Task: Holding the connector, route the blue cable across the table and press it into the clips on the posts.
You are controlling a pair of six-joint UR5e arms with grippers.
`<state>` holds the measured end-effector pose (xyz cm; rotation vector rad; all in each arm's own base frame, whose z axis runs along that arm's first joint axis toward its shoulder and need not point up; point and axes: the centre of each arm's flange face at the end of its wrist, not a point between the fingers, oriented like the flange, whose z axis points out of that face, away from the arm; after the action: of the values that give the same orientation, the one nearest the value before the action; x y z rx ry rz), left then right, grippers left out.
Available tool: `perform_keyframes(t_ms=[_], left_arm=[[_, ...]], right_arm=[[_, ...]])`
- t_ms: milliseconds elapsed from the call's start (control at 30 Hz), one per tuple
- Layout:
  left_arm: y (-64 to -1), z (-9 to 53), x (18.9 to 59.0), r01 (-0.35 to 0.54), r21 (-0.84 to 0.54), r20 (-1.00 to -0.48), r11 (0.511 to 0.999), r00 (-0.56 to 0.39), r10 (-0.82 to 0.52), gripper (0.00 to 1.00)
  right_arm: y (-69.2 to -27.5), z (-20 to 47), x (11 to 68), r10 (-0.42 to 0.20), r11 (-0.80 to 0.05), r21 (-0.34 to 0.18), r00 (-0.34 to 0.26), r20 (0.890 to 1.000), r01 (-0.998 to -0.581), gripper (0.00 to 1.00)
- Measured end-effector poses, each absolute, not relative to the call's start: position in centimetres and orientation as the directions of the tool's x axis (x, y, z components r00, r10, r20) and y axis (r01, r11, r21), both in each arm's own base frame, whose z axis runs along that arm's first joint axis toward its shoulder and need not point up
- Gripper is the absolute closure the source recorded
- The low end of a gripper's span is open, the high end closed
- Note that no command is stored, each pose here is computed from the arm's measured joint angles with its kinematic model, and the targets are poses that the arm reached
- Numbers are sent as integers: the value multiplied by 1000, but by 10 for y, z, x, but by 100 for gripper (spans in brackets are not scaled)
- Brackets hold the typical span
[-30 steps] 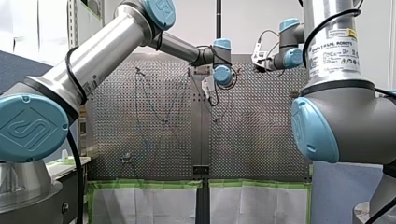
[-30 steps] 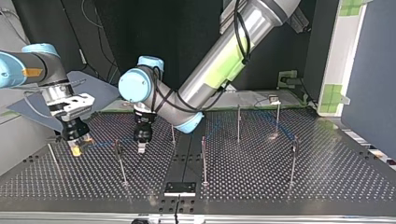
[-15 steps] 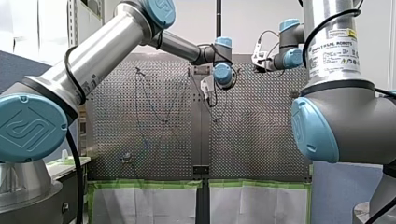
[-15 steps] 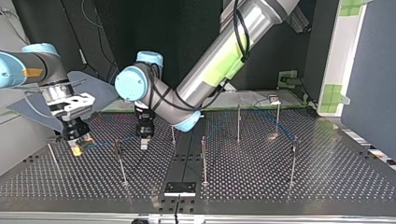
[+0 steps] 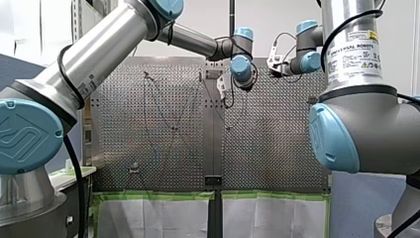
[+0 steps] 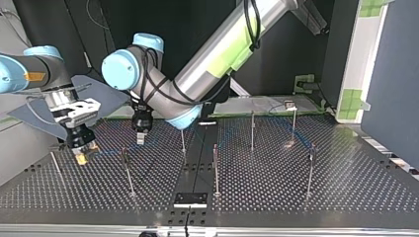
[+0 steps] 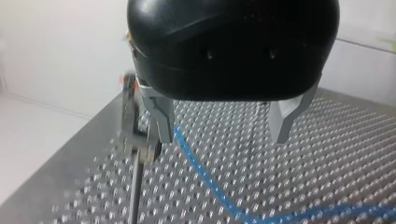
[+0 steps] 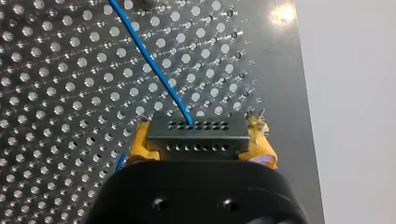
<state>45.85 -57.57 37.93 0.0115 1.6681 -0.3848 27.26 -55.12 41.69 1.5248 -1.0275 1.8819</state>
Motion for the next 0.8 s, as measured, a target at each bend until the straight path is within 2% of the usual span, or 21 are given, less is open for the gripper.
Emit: perform_keyframes(t_ms=[233,567,800], left_arm=[[-579,396,428,250,-255,-966,934,-115,-233,0],[-555,422,422,238,-290,-957,927,-48,-287,0],[-539,441,418,266,-364,-928,893,-24,-372,0]], right_arm=[[-551,416,273,-75,-586,-240,-244,967,-774,100],[-551,416,273,-75,-586,-240,-243,967,-774,100],[-551,415,273,-75,-586,-238,-241,968,-774,100]])
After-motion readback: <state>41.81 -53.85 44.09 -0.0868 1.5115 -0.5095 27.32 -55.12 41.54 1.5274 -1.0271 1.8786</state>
